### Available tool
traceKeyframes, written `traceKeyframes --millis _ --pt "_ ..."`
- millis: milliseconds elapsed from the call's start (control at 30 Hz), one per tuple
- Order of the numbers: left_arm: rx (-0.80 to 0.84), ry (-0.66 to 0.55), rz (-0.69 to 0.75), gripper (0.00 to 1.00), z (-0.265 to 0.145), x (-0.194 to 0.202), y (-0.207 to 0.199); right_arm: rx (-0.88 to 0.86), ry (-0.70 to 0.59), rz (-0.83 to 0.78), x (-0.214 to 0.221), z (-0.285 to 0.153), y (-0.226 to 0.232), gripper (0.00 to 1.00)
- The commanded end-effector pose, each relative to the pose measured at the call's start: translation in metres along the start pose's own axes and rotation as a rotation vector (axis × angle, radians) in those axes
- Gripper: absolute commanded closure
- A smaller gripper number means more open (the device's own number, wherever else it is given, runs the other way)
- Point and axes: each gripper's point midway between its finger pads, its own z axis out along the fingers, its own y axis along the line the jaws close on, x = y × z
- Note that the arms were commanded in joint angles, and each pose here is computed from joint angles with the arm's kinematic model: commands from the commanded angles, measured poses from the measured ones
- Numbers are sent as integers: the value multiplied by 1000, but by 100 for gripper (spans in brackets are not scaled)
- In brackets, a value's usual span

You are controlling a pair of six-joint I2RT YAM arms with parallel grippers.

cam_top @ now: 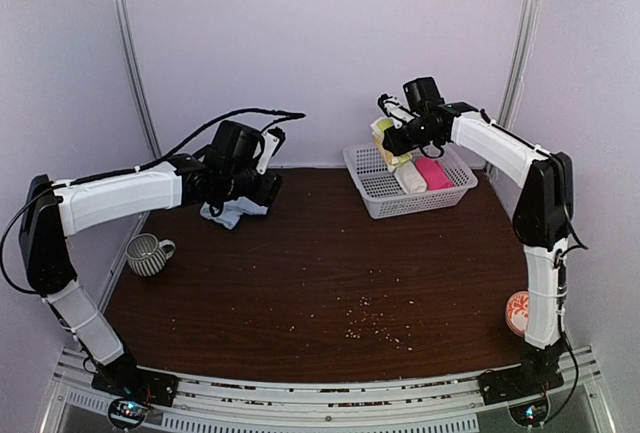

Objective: Roll the towels
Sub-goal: Place the towel in the storage box.

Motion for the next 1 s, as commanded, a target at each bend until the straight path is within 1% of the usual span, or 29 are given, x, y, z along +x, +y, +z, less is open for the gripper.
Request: traceKeyframes --millis 0,67,200,333,533,967 --pt "-38 -68 -12 31 -13 -12 14 239 -4 131 -3 22 -68 100" --pt "-26 -65 -10 31 -13 -8 13 259 22 151 9 36 -83 100" --pt "18 -56 -17 31 -12 -3 5 274 51 169 26 55 -94 100" --pt "78 -60 -36 32 -14 -6 -4 251 85 166 40 73 -91 100" --pt "88 -60 -35 33 -17 -8 -5 199 138 190 62 97 -82 100" --pt "107 -41 -31 33 -13 -4 -10 226 204 167 96 126 -83 100"
